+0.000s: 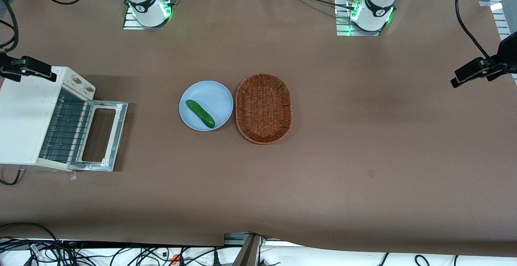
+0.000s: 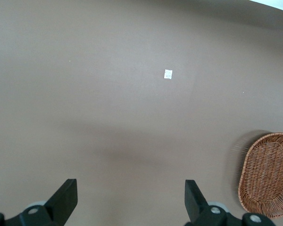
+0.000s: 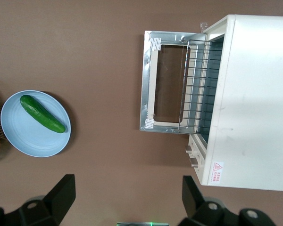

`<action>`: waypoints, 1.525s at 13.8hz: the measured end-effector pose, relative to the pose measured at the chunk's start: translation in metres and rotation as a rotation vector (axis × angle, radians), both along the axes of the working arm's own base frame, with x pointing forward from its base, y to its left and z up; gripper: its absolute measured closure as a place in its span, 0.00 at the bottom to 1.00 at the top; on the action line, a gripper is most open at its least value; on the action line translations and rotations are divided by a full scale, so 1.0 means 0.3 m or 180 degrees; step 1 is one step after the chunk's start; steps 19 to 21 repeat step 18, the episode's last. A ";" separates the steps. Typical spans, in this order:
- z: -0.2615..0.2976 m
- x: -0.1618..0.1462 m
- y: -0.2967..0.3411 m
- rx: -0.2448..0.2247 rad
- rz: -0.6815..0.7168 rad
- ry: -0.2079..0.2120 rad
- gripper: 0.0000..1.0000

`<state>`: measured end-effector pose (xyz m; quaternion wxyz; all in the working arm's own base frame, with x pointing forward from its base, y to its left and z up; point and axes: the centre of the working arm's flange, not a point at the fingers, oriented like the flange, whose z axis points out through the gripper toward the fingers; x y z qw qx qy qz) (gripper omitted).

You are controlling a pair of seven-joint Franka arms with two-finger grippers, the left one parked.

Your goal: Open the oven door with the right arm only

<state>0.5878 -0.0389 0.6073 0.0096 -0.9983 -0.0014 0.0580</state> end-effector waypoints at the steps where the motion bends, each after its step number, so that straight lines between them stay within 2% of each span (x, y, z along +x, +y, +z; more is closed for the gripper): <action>1: -0.003 0.001 0.000 0.0000 0.0000 0.0004 0.00; 21: -0.007 0.004 0.013 0.0001 0.0024 0.0011 0.00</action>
